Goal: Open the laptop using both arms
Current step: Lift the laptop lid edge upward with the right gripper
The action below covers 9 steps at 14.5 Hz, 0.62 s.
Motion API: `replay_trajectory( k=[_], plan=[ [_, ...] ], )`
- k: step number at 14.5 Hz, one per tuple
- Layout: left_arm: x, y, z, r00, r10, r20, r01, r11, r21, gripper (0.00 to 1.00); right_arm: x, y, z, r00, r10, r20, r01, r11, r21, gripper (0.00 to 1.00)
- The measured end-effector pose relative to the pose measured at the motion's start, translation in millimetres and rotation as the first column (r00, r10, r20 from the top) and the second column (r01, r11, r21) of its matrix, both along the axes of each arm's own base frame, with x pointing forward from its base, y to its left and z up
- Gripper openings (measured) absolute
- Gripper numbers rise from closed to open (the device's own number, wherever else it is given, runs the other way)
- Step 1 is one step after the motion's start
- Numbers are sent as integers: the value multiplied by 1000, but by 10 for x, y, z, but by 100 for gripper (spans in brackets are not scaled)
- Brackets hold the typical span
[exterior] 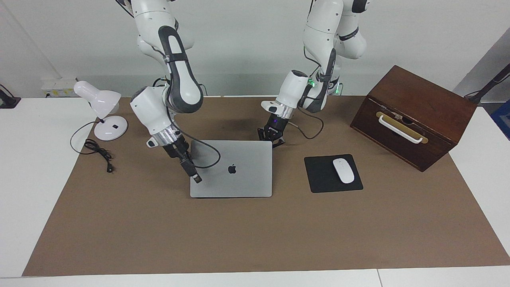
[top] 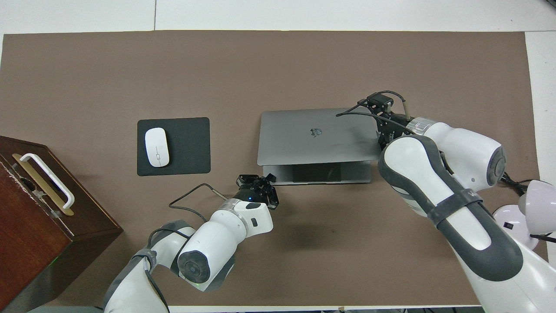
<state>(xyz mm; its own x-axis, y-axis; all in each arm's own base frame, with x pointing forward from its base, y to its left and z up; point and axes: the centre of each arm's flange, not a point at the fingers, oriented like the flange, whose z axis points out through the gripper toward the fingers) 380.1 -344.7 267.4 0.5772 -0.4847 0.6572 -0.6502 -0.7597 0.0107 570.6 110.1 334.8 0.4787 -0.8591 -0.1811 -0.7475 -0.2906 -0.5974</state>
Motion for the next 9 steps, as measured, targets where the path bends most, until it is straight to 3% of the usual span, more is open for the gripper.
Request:
replay_trajectory(
  k=[9],
  plan=[
    [-3,-4,-1,1000,-2,1,2,1000,0,1,134,4,163,996,23,84,-19,999,-43,100]
  ],
)
